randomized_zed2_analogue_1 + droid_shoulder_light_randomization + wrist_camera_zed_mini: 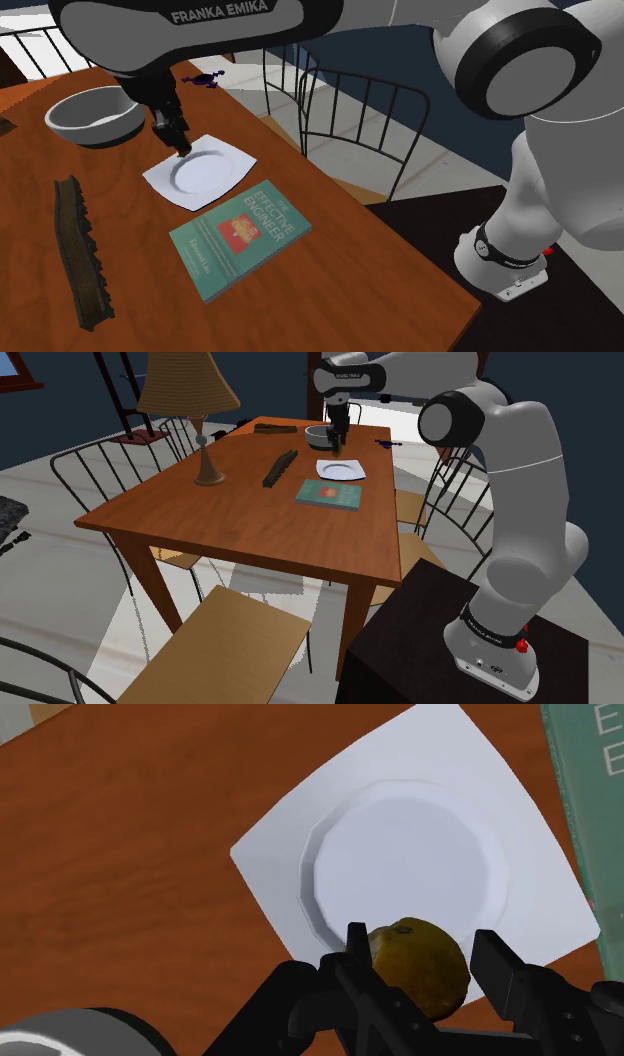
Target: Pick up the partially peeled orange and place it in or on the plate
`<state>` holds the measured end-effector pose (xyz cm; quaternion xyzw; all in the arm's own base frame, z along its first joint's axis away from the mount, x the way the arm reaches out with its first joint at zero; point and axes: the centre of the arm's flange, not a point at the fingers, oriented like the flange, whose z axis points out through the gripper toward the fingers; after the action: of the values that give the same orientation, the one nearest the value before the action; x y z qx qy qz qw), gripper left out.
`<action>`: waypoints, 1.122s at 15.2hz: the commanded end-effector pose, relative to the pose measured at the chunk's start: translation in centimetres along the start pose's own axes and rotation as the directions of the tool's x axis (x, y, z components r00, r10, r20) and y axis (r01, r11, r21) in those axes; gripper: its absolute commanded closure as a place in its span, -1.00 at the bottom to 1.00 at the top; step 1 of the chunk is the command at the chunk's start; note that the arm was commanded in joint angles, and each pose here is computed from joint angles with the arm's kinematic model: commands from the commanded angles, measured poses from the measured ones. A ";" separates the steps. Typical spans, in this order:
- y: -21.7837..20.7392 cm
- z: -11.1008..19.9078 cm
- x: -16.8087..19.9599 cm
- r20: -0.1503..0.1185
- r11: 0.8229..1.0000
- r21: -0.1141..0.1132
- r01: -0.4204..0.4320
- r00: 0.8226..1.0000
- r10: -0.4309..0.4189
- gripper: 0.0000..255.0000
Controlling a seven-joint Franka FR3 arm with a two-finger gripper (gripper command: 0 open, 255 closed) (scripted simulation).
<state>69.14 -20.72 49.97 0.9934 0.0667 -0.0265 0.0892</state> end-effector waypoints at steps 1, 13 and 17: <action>-0.2 1.0 0.1 -0.001 1.000 0.000 0.000 1.000 0.000 1.00; -1.3 7.1 0.5 -0.001 1.000 0.000 0.000 1.000 0.000 1.00; -1.3 7.1 0.5 -0.001 1.000 0.000 0.000 1.000 0.000 1.00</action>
<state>69.21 -20.47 44.34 0.9932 0.0676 -0.0117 0.0941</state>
